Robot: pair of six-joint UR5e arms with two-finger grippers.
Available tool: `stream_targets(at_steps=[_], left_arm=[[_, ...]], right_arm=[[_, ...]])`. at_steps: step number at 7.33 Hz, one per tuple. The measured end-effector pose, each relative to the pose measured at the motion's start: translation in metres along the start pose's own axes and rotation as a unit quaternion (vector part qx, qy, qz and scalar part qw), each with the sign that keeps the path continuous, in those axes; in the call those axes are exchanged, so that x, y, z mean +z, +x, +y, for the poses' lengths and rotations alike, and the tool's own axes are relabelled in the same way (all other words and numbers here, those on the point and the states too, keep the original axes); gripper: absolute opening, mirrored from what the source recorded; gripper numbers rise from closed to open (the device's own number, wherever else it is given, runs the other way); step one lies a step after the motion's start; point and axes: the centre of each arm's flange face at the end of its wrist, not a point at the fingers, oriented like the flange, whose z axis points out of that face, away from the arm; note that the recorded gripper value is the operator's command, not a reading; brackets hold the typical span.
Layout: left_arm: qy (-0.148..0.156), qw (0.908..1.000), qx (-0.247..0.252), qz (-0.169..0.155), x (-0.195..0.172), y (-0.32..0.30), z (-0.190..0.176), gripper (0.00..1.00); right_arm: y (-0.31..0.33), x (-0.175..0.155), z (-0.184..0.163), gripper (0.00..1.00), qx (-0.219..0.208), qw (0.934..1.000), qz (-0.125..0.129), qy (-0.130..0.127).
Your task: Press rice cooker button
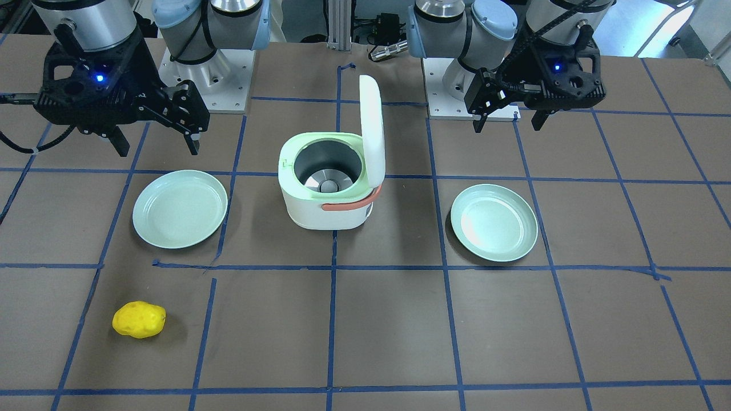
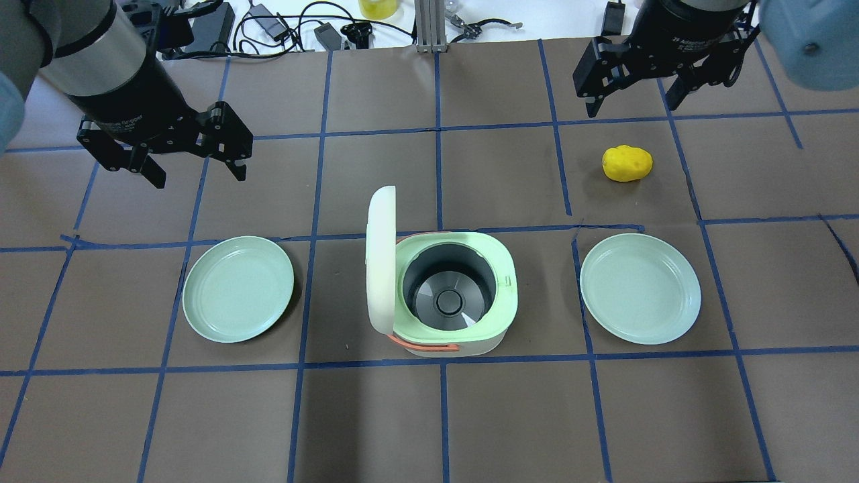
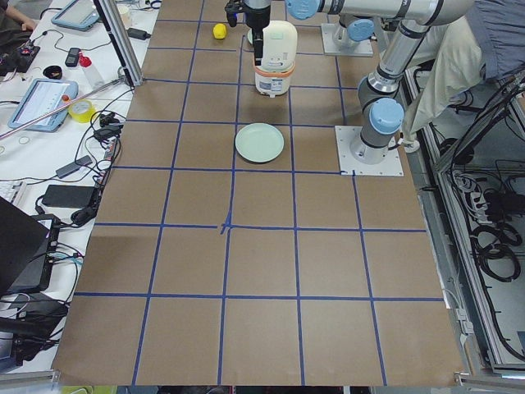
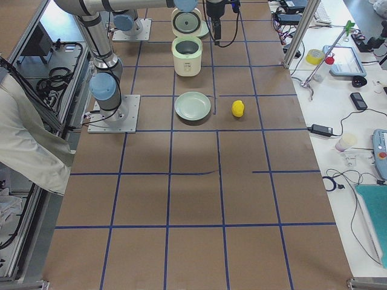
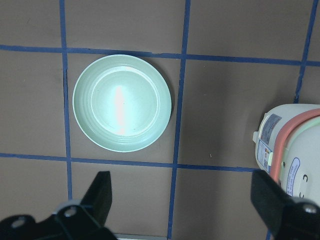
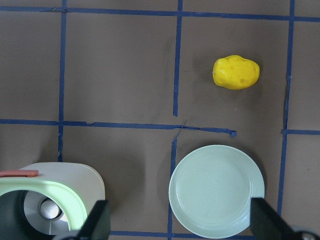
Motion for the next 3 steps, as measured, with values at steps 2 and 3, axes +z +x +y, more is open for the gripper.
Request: stream_targets(at_steps=[2, 3], left_arm=[[0.0, 1.0, 0.0, 0.0, 0.0, 0.0, 0.0, 1.0], [0.0, 1.0, 0.0, 0.0, -0.0001, 0.0, 0.0, 1.0]], right_arm=[[-0.0008, -0.0001, 0.0006, 1.0, 0.0, 1.0, 0.001, 0.0], [-0.0011, 0.0002, 0.0008, 1.0, -0.001, 1.0, 0.001, -0.001]])
